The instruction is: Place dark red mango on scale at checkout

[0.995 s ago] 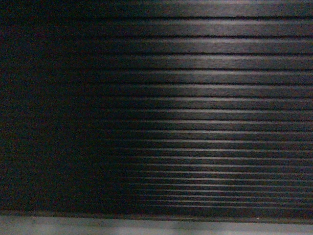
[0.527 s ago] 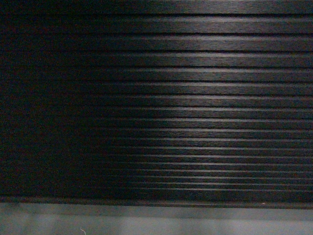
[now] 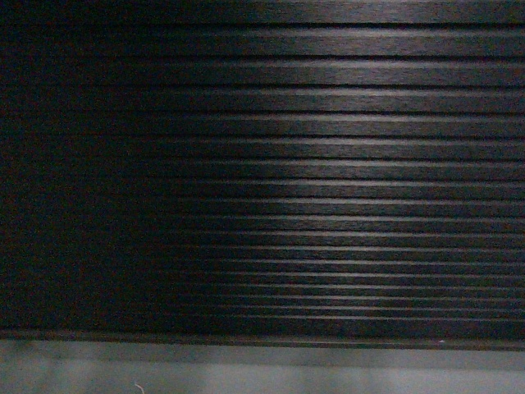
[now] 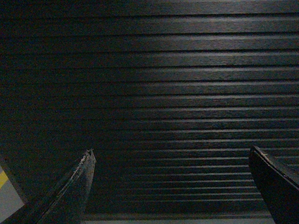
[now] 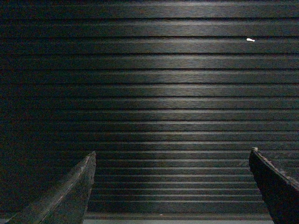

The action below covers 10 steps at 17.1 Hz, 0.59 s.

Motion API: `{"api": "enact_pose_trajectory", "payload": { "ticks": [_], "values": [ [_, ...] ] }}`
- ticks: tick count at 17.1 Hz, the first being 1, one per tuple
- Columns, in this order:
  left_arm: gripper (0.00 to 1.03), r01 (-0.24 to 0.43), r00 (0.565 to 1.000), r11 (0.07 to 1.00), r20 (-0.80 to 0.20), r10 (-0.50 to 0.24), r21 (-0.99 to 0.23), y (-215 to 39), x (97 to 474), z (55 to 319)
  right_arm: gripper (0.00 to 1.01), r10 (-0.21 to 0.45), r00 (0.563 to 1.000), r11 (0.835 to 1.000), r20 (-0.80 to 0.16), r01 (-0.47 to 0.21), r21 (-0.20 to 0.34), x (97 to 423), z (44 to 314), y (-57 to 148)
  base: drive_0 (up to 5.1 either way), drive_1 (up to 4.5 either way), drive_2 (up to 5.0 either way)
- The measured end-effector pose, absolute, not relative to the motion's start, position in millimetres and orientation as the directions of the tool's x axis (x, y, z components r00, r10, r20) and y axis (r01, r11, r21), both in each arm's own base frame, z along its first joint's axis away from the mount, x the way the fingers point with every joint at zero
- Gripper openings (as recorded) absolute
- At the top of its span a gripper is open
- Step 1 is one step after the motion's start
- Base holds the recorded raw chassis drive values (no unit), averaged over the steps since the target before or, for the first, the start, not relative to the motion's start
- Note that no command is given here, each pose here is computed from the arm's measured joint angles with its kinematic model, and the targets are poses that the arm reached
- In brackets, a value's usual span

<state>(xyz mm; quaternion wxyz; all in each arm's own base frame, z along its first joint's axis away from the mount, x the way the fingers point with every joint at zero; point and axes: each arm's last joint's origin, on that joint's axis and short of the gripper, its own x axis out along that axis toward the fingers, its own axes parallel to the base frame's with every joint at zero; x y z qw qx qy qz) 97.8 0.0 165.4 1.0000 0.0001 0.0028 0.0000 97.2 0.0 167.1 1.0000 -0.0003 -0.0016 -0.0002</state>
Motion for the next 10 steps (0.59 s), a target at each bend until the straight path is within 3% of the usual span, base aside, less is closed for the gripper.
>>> {"api": "enact_pose_trajectory", "payload": {
  "ticks": [10],
  "values": [
    [0.98, 0.0, 1.0, 1.0, -0.006, 0.0, 0.0, 0.0, 97.8, 165.4, 0.98, 0.0, 1.0, 1.0, 0.003, 0.0, -0.001, 97.2, 167.1, 0.0, 0.0, 0.0, 0.0]
  ]
}}
